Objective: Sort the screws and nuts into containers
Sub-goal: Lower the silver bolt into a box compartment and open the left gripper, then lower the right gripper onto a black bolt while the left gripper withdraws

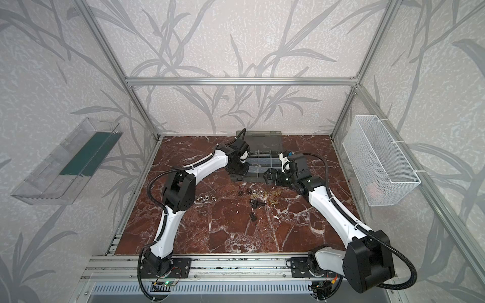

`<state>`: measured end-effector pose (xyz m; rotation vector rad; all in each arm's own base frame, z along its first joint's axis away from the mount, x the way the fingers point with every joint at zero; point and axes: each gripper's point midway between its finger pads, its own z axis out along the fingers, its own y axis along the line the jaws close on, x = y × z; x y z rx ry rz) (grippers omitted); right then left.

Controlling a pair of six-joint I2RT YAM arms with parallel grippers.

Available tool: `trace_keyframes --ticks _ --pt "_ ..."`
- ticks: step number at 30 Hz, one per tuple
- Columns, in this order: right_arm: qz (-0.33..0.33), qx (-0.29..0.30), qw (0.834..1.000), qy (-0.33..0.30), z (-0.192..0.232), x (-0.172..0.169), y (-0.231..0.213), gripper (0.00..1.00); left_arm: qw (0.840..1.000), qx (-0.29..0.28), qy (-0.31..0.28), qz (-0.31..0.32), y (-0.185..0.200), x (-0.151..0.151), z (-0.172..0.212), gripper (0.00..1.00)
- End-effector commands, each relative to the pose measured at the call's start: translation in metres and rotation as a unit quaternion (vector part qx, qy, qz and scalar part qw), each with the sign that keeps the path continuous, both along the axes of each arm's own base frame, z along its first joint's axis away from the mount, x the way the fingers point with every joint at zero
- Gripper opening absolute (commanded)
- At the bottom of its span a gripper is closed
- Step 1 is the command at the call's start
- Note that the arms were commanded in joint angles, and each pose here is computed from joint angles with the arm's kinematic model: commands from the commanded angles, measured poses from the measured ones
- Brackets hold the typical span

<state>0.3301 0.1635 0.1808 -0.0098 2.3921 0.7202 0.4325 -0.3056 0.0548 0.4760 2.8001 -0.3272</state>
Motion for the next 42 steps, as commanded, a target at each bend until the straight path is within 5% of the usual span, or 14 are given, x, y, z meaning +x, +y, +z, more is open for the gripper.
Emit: trace_keyframes --ticks 1,8,17,27,35,42 --pt "-0.005 -0.006 1.0 0.011 -0.007 -0.002 -0.003 0.99 1.0 -0.003 -0.006 -0.002 -0.001 -0.004 0.011 0.33" --pt "-0.001 -0.014 1.0 0.014 -0.008 -0.003 -0.004 0.99 1.0 -0.01 -0.028 0.003 -0.001 0.001 0.033 0.54" --pt "0.011 -0.033 0.999 0.027 -0.014 -0.012 -0.004 0.99 0.996 -0.054 -0.065 0.014 0.0 -0.006 0.094 0.99" --pt "0.047 -0.112 0.992 0.043 -0.032 -0.041 0.006 0.99 0.985 -0.145 -0.081 0.043 0.012 -0.048 0.141 1.0" --pt "0.092 -0.149 0.983 0.064 -0.058 -0.072 0.03 1.0 0.969 -0.225 -0.072 0.078 0.03 -0.096 0.137 0.99" --pt "0.115 -0.168 0.974 0.098 -0.098 -0.096 0.046 0.9 0.96 -0.26 -0.051 0.095 0.05 -0.131 0.127 0.99"
